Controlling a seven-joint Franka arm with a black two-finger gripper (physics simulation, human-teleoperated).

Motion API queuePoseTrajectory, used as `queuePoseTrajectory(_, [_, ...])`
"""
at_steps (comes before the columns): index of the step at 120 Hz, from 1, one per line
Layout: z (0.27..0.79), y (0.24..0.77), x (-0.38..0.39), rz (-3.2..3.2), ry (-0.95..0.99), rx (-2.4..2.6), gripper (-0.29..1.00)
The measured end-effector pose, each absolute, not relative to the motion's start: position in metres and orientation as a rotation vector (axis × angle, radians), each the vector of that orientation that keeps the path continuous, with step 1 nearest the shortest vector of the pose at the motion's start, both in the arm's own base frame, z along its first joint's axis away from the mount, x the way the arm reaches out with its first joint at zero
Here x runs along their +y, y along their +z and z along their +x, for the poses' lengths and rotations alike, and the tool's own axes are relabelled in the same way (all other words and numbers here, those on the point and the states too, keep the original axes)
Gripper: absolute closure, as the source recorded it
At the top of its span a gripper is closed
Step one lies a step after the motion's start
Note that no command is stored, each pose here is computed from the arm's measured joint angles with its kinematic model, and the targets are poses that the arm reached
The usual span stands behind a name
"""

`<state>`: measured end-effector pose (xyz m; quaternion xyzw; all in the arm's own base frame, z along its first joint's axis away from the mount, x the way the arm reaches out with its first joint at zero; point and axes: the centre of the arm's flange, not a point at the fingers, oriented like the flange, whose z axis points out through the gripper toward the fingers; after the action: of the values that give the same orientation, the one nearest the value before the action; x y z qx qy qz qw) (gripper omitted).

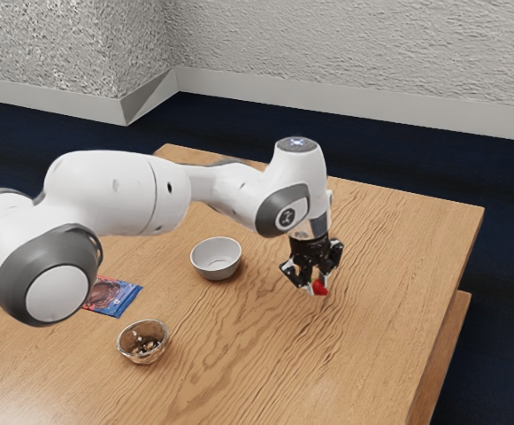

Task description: Take strawberry from the bowl

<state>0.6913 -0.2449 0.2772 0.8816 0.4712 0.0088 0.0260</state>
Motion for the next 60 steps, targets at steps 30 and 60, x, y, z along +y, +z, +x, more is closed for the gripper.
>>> queuePoseTrajectory(30, [0.682, 0.421, -0.224, 2.675, 0.161, 1.375, 0.21])
queuePoseTrajectory(60, [0.617, 0.627, 0.009, 2.743, 0.253, 1.314, 0.08])
